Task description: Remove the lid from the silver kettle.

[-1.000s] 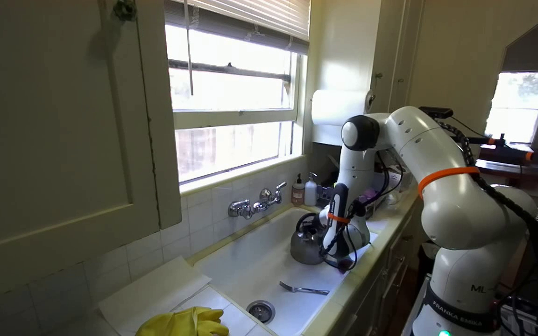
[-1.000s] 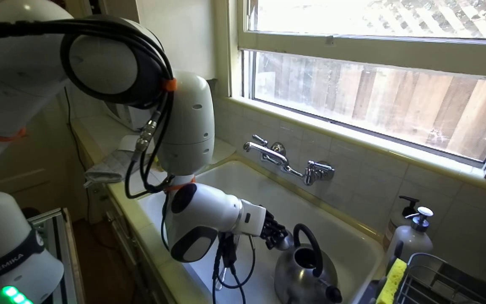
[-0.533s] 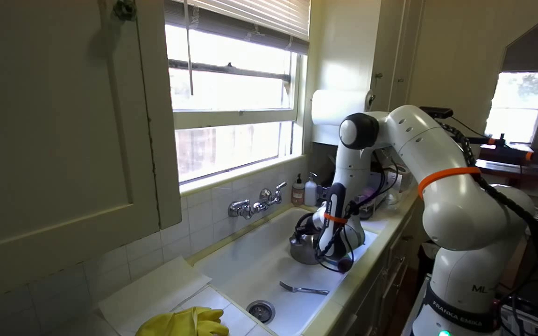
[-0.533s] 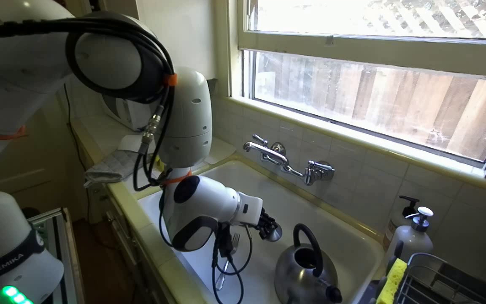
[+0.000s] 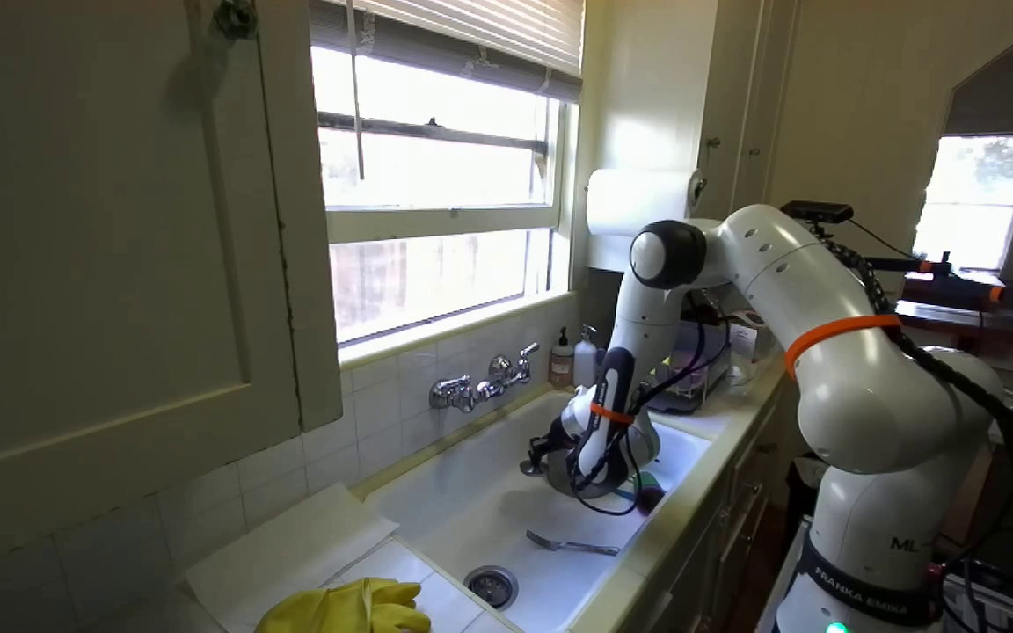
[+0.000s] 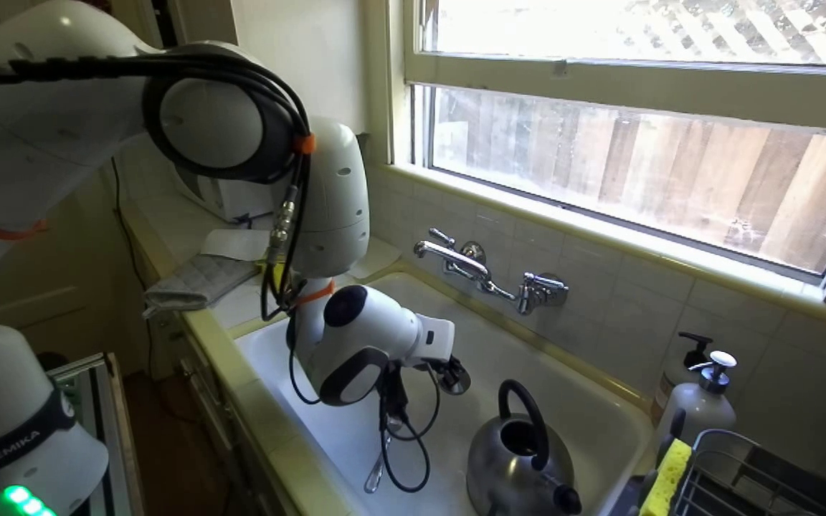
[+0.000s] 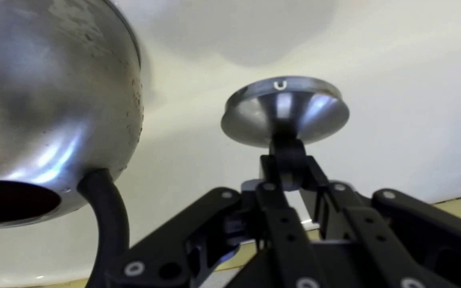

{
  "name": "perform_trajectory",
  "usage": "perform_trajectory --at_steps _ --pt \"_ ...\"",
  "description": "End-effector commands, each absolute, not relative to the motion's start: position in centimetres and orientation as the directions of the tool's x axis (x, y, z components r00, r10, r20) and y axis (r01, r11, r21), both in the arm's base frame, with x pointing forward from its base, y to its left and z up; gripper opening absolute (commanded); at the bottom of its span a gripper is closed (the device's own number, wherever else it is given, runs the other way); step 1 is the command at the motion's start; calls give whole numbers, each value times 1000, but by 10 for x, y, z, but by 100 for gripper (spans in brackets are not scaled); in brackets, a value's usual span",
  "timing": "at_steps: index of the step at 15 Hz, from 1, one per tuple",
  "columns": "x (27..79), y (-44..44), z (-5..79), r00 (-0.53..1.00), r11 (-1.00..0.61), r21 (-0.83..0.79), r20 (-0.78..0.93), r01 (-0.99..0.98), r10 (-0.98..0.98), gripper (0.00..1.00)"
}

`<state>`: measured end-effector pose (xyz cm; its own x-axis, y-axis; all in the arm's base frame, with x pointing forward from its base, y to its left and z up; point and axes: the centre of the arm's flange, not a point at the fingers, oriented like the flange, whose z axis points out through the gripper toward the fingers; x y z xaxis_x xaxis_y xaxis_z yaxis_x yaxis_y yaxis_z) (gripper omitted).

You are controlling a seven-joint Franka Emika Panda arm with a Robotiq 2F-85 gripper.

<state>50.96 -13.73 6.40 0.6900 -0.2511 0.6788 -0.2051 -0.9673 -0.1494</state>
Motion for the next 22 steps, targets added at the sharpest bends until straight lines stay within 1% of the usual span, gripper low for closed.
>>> perform_trajectory --at_steps 1,6,10,15,17,19,20,21,22 --pt "523 -142 35 709 -980 -134 676 -150 -201 5" --pt "533 -140 6 728 -976 -139 650 -165 -216 5" --pt "547 -142 -11 772 -967 -126 583 -220 -252 5" --pt "557 -145 -22 778 -958 -115 562 -264 -282 5" --pt "559 -145 -25 773 -953 -115 562 -280 -295 9" --pt "559 -145 -27 773 -951 -112 558 -289 -301 11" --pt "560 -146 -28 773 -950 -112 557 -291 -303 13" --pt "560 -146 -28 774 -950 -109 557 -292 -301 24" --pt "561 -147 -29 774 -950 -109 557 -293 -302 38"
